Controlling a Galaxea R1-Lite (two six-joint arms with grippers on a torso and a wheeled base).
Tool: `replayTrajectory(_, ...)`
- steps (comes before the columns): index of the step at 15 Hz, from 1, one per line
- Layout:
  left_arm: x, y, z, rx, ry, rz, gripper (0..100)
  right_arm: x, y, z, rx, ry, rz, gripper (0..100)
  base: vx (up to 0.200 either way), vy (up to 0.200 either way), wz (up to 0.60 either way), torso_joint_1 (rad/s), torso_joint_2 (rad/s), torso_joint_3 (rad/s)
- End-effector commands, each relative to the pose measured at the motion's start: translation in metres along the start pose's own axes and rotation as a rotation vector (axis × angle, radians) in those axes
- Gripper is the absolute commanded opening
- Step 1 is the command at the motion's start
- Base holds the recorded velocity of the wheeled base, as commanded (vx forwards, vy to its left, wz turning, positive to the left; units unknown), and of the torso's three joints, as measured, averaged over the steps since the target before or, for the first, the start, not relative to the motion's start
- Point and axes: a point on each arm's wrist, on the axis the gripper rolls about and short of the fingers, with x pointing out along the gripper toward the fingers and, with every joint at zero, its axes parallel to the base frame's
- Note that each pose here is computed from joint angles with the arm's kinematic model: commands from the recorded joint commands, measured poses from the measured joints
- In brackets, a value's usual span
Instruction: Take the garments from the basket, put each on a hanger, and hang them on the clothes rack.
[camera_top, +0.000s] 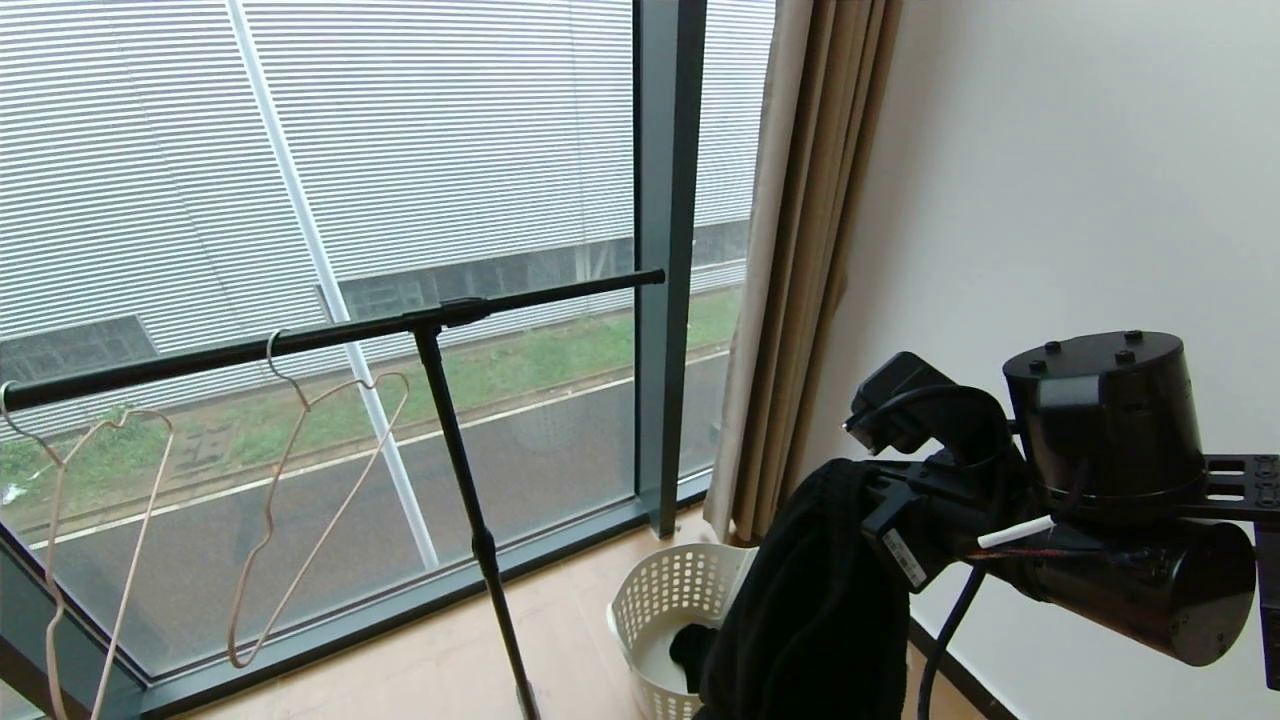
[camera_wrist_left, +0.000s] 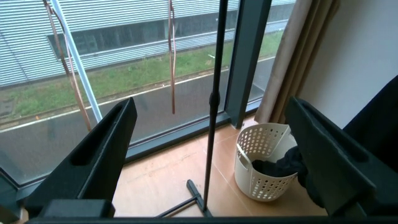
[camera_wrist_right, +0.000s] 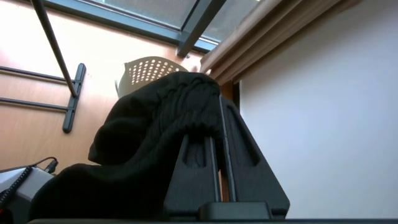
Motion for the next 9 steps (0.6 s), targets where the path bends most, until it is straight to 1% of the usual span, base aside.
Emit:
replayTrajectory(1,0.0001,0.0000,0.0001,-0.001,0.001,0.000,100,0.0005,0.0003,-0.0004,-0.001,0.002,0.001,0,0.000,0.000,0.00,0.173,-0.34,-0.330)
replayTrajectory(4,0.0002,0.0000,-0.0003,-0.001,0.002,0.001,100,0.0001,0.0001,-0.0001,0.000,0.000,-0.001,0,0.000,0.000,0.00,0.163,-0.34,-0.246)
replayTrajectory(5,0.0001,0.0000,0.0001,-0.001,0.001,0.000,100,0.0002,0.0003,-0.0011,-0.003,0.004,-0.002,0,0.000,0.000,0.00,0.051,-0.19,-0.183)
replayTrajectory(7,0.0001,0.0000,0.0001,-0.001,0.001,0.000,100,-0.0007,0.0002,-0.0028,-0.008,0.007,-0.002,0,0.000,0.000,0.00,0.007,0.00,-0.076)
replayTrajectory(9,0.0002,0.0000,-0.0003,-0.001,0.002,0.003,100,-0.0013,0.0003,-0.0045,-0.018,0.010,-0.001,0,0.000,0.000,0.00,0.000,0.00,0.000)
